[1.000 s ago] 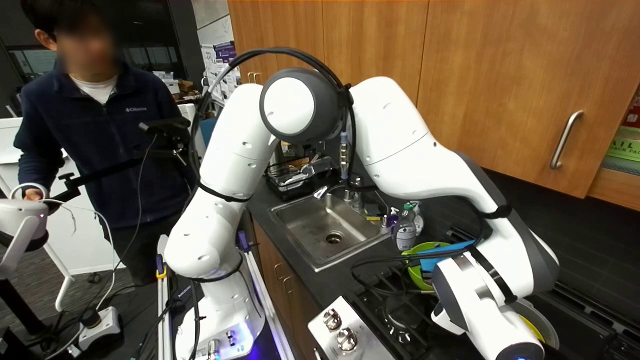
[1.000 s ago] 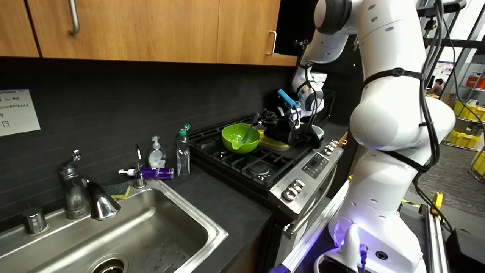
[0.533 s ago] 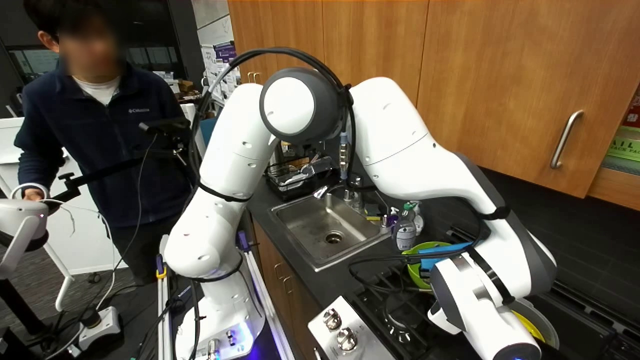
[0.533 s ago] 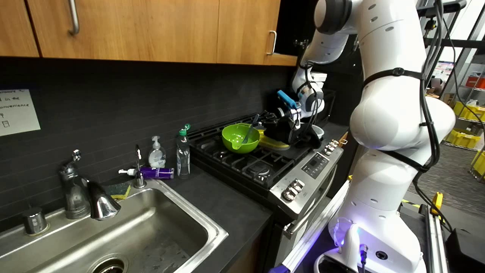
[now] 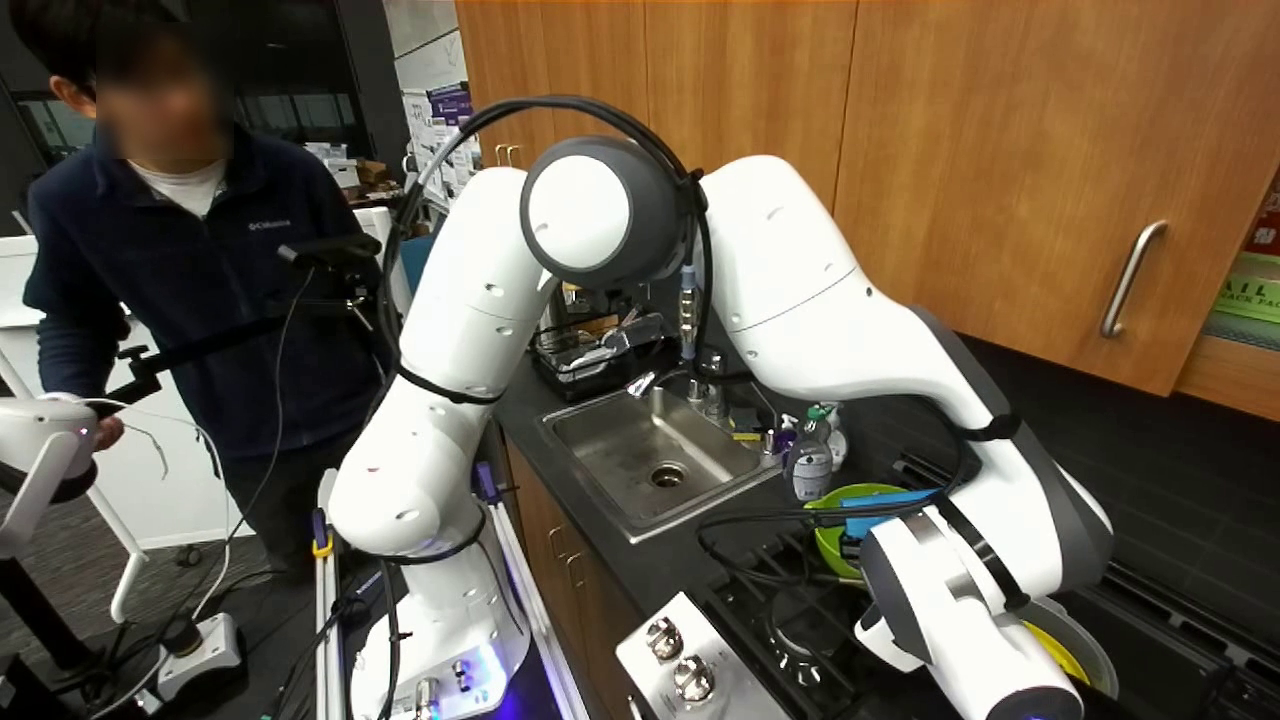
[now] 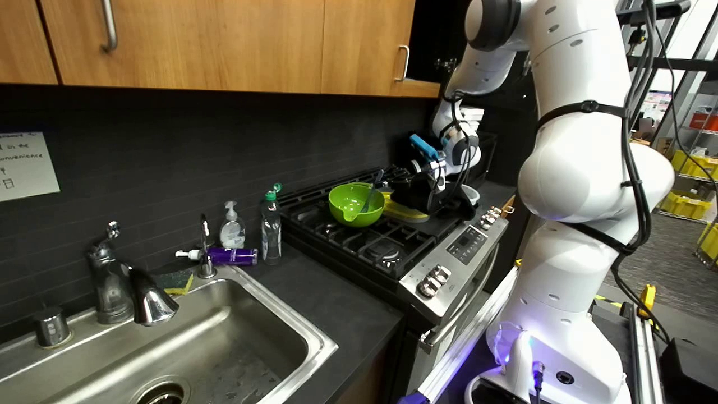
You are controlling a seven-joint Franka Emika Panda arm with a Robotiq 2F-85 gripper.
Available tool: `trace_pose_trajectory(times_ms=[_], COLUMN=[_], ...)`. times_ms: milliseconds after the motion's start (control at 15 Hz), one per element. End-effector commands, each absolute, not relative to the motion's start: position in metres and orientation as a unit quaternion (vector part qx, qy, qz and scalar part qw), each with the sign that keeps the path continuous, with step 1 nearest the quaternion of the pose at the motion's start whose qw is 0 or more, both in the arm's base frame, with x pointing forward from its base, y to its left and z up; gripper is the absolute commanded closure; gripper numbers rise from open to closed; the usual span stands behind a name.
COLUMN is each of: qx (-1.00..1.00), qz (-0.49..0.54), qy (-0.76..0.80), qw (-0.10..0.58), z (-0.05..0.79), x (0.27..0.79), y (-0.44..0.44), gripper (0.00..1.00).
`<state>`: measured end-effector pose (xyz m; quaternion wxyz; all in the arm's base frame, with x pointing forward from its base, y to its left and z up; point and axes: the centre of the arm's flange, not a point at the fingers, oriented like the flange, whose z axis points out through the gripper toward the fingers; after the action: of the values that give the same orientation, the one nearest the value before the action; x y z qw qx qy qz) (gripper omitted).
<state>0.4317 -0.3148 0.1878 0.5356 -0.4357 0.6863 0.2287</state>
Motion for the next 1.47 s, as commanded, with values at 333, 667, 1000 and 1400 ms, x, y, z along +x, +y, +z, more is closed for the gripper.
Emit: trace_pose_trajectory(times_ms=[333, 667, 1000, 1400], qx=[-0.389, -0.377, -0.366, -0.357], qz=[0.255, 0.263, 0.268, 0.269], qy=[0.657, 0.658, 0.659, 0.662], qw=[0.594, 0.596, 0.601, 0.602], z=[0.167, 0.155, 0.148, 0.14], x=[0.454, 0.452, 0.445, 0.439], y=[-0.302, -0.301, -0.305, -0.311], gripper=[0.95, 0.95, 0.95, 0.95])
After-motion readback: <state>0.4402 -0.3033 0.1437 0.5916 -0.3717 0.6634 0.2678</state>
